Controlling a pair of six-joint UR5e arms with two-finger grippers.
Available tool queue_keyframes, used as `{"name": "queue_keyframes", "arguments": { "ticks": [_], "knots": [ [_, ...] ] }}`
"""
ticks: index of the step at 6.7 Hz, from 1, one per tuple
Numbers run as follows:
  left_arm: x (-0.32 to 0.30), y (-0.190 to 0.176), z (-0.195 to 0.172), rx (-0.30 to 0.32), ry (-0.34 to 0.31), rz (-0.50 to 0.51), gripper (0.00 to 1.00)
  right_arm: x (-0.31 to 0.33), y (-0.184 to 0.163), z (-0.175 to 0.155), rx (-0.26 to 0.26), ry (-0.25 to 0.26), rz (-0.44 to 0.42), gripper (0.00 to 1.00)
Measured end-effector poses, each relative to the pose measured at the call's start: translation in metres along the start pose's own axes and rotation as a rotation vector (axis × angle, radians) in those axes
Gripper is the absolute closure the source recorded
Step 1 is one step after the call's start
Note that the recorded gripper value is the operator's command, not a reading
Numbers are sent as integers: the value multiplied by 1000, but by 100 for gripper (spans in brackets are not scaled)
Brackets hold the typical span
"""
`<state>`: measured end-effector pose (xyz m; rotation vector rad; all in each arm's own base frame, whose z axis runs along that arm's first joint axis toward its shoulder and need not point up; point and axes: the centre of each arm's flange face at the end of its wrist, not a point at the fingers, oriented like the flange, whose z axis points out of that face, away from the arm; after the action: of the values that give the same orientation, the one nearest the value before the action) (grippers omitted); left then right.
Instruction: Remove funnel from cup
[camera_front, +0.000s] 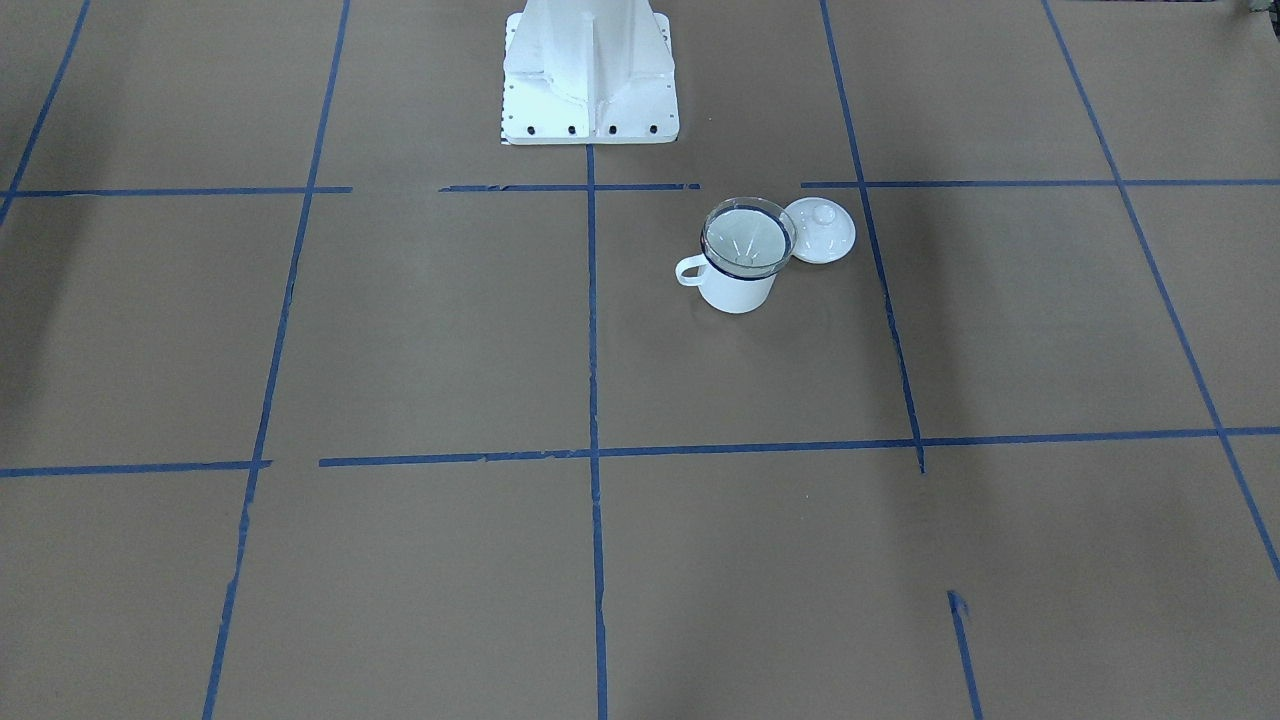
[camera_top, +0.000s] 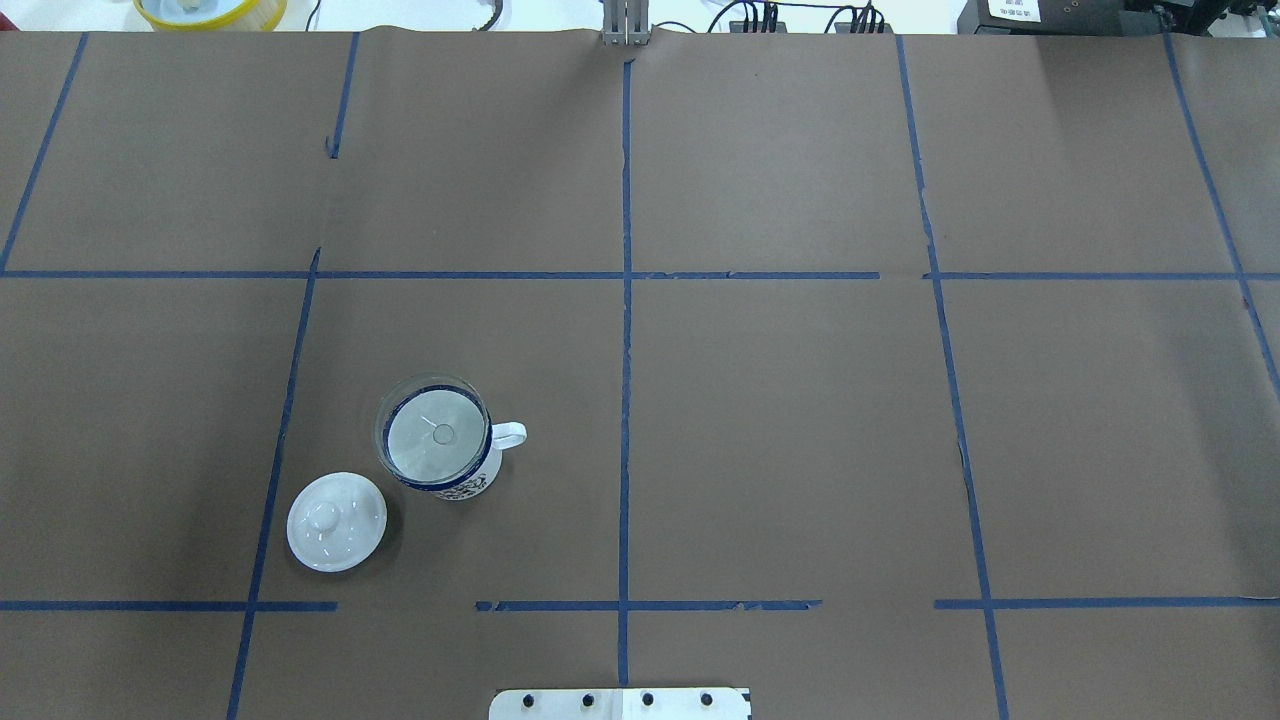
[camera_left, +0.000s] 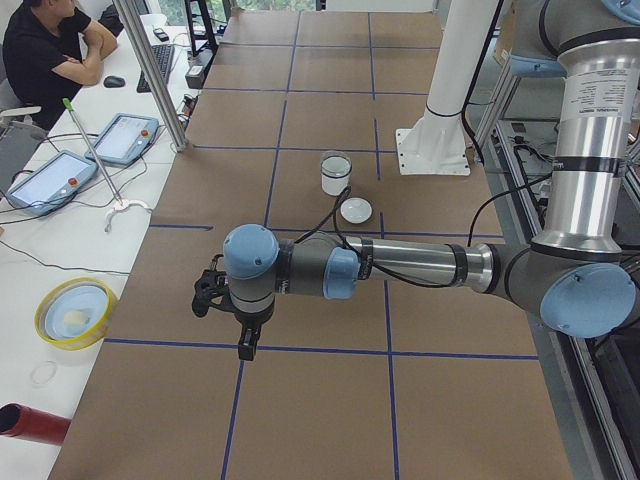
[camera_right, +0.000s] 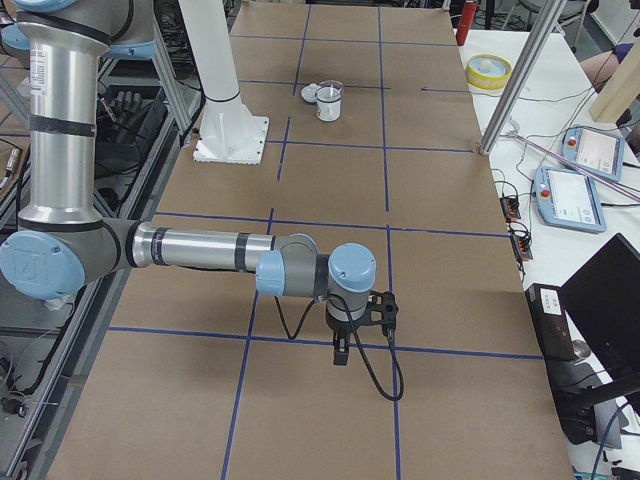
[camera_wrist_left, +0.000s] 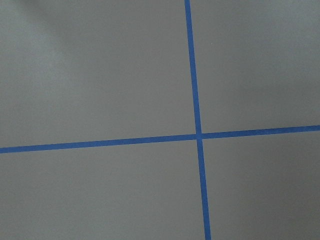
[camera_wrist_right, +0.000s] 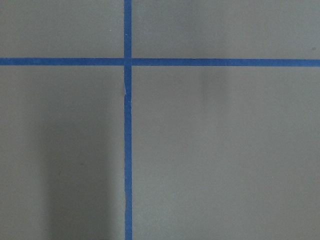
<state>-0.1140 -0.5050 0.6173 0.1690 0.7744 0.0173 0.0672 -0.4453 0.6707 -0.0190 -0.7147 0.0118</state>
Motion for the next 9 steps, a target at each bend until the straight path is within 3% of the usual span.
{"name": "queue_keyframes", "arguments": {
  "ticks": [6,8,9],
  "knots": [
    [-1,14,7,-7,-34,-43,0,0,0,0,0,0,0,0],
    [60,-6,21,35,-15,-120,0,0,0,0,1,0,-1,0],
    [106,-13,25,47,12,-205,0,0,0,0,1,0,-1,0]
  ]
}}
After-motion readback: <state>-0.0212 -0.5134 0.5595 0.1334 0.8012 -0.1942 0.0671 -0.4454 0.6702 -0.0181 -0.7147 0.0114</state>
